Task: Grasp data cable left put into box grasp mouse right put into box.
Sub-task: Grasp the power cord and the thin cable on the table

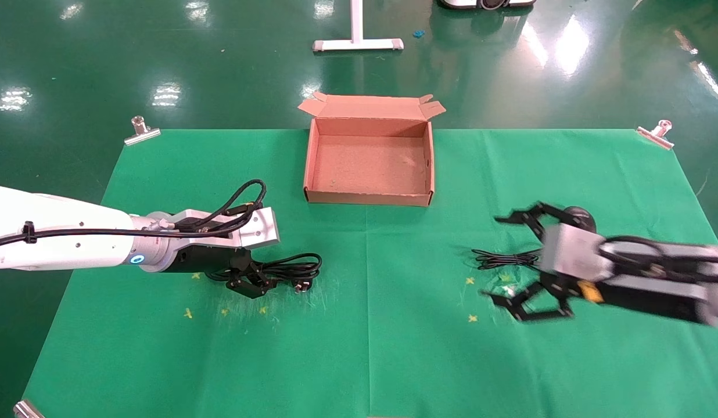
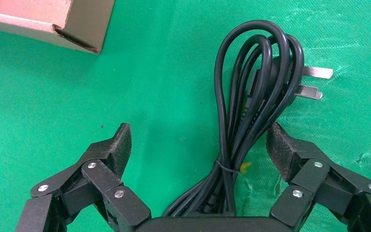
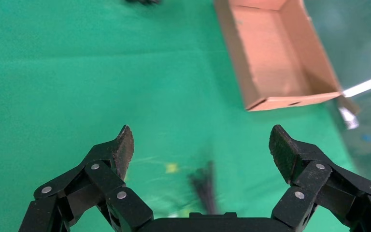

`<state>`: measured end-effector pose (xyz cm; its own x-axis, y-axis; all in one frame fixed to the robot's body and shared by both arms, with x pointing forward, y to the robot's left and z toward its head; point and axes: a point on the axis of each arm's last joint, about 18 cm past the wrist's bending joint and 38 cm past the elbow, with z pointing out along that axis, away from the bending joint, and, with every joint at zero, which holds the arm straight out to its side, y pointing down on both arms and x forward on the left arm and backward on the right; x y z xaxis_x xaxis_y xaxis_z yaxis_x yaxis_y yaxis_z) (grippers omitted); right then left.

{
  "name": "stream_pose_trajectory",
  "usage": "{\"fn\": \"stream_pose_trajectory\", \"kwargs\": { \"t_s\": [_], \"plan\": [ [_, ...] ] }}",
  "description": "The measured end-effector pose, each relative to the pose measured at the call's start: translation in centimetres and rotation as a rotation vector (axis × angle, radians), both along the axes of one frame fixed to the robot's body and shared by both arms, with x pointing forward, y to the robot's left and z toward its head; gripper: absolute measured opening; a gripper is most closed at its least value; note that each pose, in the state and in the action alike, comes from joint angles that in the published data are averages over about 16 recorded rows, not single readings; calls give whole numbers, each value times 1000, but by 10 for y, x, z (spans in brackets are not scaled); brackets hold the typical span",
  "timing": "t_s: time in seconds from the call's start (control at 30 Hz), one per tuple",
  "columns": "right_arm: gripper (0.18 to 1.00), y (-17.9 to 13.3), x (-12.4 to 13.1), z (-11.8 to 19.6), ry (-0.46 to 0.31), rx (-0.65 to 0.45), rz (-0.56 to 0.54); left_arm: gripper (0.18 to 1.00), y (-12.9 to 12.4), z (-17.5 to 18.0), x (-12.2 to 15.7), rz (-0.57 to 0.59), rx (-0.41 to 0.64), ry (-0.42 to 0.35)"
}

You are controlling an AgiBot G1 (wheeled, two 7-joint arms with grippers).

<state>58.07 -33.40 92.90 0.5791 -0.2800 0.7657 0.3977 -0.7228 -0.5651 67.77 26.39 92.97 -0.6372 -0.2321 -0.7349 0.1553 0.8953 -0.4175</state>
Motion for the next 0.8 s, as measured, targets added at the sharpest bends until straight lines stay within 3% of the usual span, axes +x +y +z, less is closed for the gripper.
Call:
{"fn": "stream_pose_trajectory", "kwargs": {
  "t_s": [0.17, 0.4, 0.8],
  "plan": [
    [1001, 16, 34, -6, -30, -49, -70, 1001, 0, 0, 0, 0, 0, 0],
    [1001, 29, 68, -11, 10, -68, -161, 1001, 0, 0, 0, 0, 0, 0],
    [1001, 11, 89, -14, 102, -38, -264, 1001, 0, 0, 0, -1, 0, 0]
  ]
}}
